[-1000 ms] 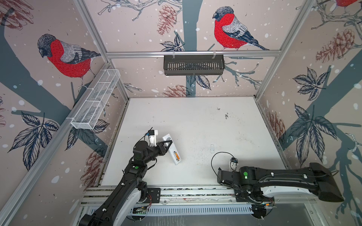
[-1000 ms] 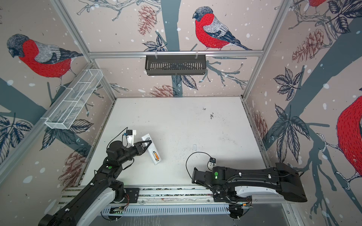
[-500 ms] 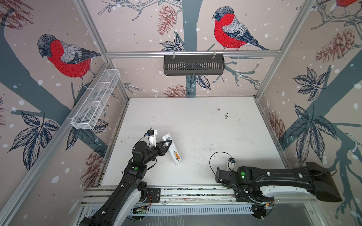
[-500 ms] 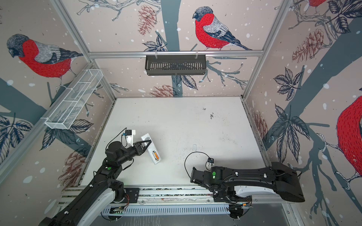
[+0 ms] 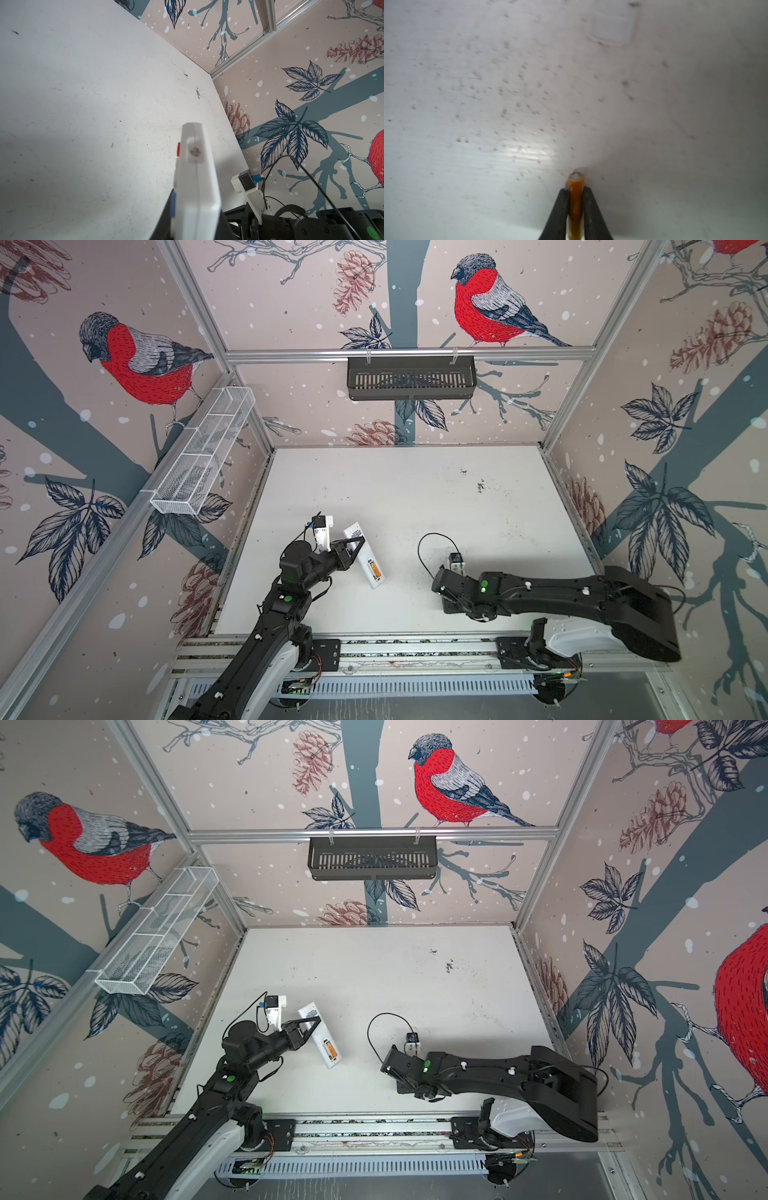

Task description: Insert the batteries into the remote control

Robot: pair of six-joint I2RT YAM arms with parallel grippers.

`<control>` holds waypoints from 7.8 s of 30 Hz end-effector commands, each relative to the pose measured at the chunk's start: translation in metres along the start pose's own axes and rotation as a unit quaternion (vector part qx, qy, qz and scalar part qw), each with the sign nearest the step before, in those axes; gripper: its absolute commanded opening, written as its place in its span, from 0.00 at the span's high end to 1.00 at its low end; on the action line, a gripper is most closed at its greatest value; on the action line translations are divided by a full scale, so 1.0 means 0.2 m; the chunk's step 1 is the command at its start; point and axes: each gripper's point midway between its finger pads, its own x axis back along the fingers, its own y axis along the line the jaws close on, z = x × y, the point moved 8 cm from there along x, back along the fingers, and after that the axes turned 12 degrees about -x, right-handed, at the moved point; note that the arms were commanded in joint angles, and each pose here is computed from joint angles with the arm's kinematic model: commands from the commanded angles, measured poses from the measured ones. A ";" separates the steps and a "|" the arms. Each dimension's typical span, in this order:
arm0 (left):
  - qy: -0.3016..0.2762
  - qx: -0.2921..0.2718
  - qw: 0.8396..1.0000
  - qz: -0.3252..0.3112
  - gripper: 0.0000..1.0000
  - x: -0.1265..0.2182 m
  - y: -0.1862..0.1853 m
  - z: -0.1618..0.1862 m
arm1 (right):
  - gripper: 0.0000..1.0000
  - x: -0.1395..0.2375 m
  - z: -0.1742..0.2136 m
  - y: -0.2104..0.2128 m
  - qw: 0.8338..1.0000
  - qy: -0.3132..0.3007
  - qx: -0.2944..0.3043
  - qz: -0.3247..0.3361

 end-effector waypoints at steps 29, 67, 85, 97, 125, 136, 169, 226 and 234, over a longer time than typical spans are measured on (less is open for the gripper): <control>-0.027 -0.022 0.999 -0.005 1.00 0.02 -0.02 -0.04 | 0.78 -0.11 -0.15 0.30 0.972 0.135 0.189 0.023; 0.019 0.040 0.993 0.114 1.00 -0.02 -0.08 -0.05 | 0.87 0.65 -0.23 0.72 0.819 -0.282 0.281 -0.414; 0.009 0.059 0.983 0.171 1.00 0.00 -0.11 -0.05 | 0.87 0.53 -0.18 0.75 0.809 -0.263 0.299 -0.432; 0.002 0.058 0.980 0.189 1.00 0.01 -0.13 -0.07 | 0.87 0.46 -0.16 0.74 0.810 -0.257 0.297 -0.435; -0.007 0.054 0.980 0.192 1.00 0.02 -0.13 -0.07 | 0.68 0.55 -0.19 0.71 0.810 -0.271 0.284 -0.435; -0.014 0.043 0.980 0.194 1.00 0.03 -0.14 -0.08 | 0.24 0.60 -0.36 0.63 0.840 -0.182 0.184 -0.477; -0.025 0.030 0.980 0.197 1.00 0.05 -0.16 -0.10 | 0.25 0.33 -0.36 0.66 0.858 -0.033 0.117 -0.500; -0.029 0.025 0.977 0.211 1.00 0.06 -0.18 -0.11 | 0.62 0.27 -0.25 0.53 0.812 0.020 0.141 -0.566; -0.028 0.023 0.977 0.212 1.00 0.06 -0.19 -0.11 | 0.72 0.19 -0.29 0.55 0.823 0.044 0.113 -0.555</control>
